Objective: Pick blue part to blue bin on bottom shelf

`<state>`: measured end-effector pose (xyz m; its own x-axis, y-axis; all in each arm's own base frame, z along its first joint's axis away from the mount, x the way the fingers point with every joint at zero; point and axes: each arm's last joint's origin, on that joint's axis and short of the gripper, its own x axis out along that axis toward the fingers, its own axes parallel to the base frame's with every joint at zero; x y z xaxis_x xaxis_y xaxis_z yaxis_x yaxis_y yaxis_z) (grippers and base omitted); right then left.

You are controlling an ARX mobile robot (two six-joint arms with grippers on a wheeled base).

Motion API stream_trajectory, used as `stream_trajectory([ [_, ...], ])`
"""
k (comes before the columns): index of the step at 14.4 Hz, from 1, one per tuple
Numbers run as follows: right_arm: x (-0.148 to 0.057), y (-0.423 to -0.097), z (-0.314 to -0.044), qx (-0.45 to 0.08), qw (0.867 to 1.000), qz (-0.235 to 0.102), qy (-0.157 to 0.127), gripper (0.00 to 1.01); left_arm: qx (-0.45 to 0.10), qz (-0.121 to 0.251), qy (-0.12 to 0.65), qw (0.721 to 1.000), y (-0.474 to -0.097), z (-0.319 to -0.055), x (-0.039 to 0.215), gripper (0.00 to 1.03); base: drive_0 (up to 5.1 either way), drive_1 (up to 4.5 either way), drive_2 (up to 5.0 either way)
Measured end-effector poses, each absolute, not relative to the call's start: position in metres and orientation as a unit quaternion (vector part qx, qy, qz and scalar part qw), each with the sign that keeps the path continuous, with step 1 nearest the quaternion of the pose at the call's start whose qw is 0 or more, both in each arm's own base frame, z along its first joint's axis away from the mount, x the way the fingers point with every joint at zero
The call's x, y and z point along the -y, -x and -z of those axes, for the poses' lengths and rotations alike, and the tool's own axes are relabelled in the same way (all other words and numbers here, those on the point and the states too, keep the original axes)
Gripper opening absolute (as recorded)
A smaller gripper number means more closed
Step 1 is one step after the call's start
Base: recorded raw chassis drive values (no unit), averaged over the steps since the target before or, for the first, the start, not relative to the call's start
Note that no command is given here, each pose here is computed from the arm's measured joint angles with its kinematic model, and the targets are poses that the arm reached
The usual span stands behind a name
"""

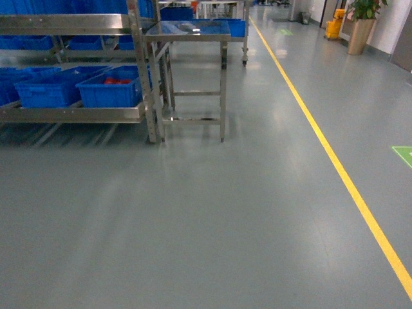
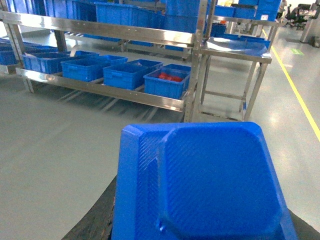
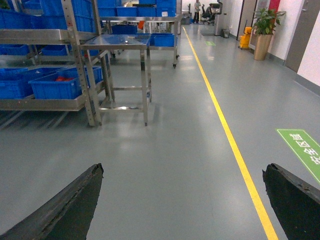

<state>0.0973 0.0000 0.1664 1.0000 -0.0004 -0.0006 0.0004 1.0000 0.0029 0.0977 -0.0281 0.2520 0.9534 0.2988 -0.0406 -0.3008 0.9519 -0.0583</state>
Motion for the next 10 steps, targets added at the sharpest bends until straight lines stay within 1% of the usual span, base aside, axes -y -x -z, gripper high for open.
stream_trajectory([
  [10,0.0000,-0.0973,-0.1666,0.001,1.000,0.000,-0.001,0.98,-0.017,-0.152,0.031,0.988,-0.0980,-0.2518,0.0282,0.43,-0.1,4.20,-4.4],
])
